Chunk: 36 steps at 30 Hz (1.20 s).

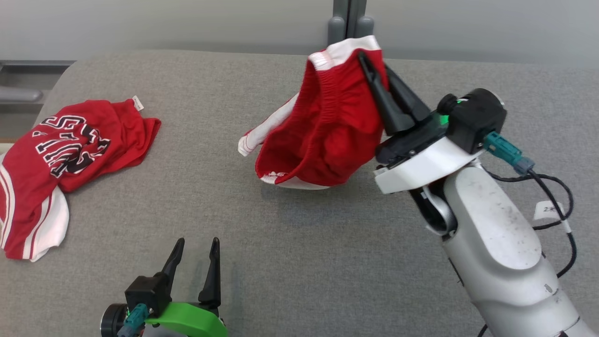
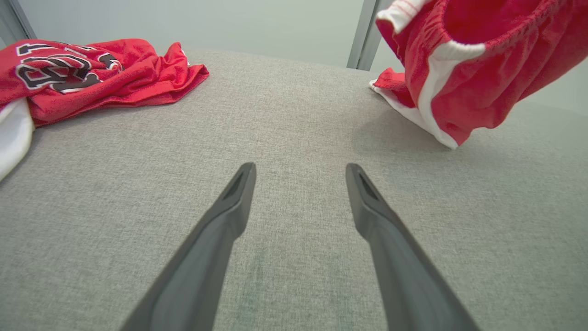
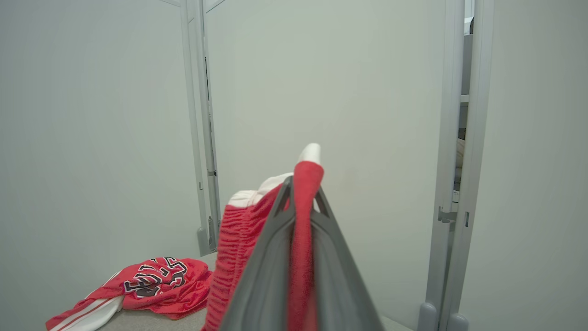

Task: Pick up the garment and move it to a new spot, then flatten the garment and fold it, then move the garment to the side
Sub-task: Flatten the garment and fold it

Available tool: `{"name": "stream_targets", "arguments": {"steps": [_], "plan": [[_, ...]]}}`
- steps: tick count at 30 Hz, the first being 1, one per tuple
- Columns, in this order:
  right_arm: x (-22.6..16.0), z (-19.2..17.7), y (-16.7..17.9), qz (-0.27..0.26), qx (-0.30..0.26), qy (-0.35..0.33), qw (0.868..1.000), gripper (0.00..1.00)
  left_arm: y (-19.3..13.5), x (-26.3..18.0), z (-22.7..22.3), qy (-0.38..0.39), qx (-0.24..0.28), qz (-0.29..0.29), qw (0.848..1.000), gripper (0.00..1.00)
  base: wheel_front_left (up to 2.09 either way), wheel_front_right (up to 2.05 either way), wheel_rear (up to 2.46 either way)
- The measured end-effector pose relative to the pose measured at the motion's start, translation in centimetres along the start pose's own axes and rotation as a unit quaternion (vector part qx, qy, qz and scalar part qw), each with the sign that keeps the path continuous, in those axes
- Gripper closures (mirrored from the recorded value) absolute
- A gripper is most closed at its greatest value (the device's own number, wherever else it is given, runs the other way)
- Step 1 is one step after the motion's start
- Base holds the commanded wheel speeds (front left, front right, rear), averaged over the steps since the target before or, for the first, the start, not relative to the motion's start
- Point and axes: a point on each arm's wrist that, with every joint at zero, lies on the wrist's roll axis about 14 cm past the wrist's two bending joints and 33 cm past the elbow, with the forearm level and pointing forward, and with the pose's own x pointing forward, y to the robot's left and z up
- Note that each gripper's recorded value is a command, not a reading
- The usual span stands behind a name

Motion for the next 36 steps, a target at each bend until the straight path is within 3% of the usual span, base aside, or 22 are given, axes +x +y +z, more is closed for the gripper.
{"name": "stream_targets", "arguments": {"steps": [4,8,9,10,11,14,16,17,23,28,36], "plan": [[-3.0,-1.2,-7.4,-0.107,-0.065,0.04,0.991,1.0,-1.1,0.5,0.1,-0.002,0.001,-0.018,1.0,0.0,0.0,0.0,0.0],[-7.5,-4.3,-14.0,-0.19,-0.136,0.121,0.965,1.0,-1.6,1.0,-0.3,0.006,0.001,-0.026,1.0,0.0,0.0,0.0,0.0],[-8.9,-5.2,-15.7,-0.21,-0.151,0.146,0.955,0.73,-1.6,1.2,-0.5,0.009,0.002,-0.027,1.0,0.0,0.0,0.0,0.0],[-10.5,-5.9,-17.5,-0.232,-0.165,0.169,0.944,0.52,-1.6,1.4,-0.7,0.013,0.003,-0.029,0.999,0.0,0.0,0.0,0.0],[-12.1,-6.3,-19.3,-0.258,-0.175,0.187,0.932,0.0,-1.7,1.5,-0.9,0.016,0.004,-0.031,0.999,0.0,0.0,0.0,0.0],[-16.3,-7.1,-23.2,-0.317,-0.2,0.231,0.898,0.0,-1.4,1.9,-1.2,0.024,0.004,-0.03,0.999,0.0,0.0,0.0,0.0],[-17.6,-7.2,-24.3,-0.341,-0.206,0.239,0.886,0.0,-1.2,2.0,-1.5,0.028,0.005,-0.028,0.999,0.0,0.0,0.0,0.0],[-17.4,-7.3,-24.2,-0.342,-0.206,0.237,0.886,0.0,-1.1,2.0,-1.6,0.03,0.003,-0.026,0.999,0.0,0.0,0.0,0.0],[-15.5,-8.3,-20.5,-0.29,-0.192,0.227,0.909,0.0,-1.1,2.1,-1.7,0.032,0.003,-0.027,0.999,0.0,0.0,0.0,0.0],[-15.8,-10.6,-15.1,-0.236,-0.127,0.235,0.934,0.0,-1.5,2.2,-1.4,0.026,0.002,-0.033,0.999,0.0,0.0,0.0,0.0],[-19.3,-14.1,-9.6,-0.207,-0.039,0.281,0.936,0.0,-2.2,2.4,-1.0,0.02,0.002,-0.042,0.999,0.0,0.0,0.0,0.0]]}}
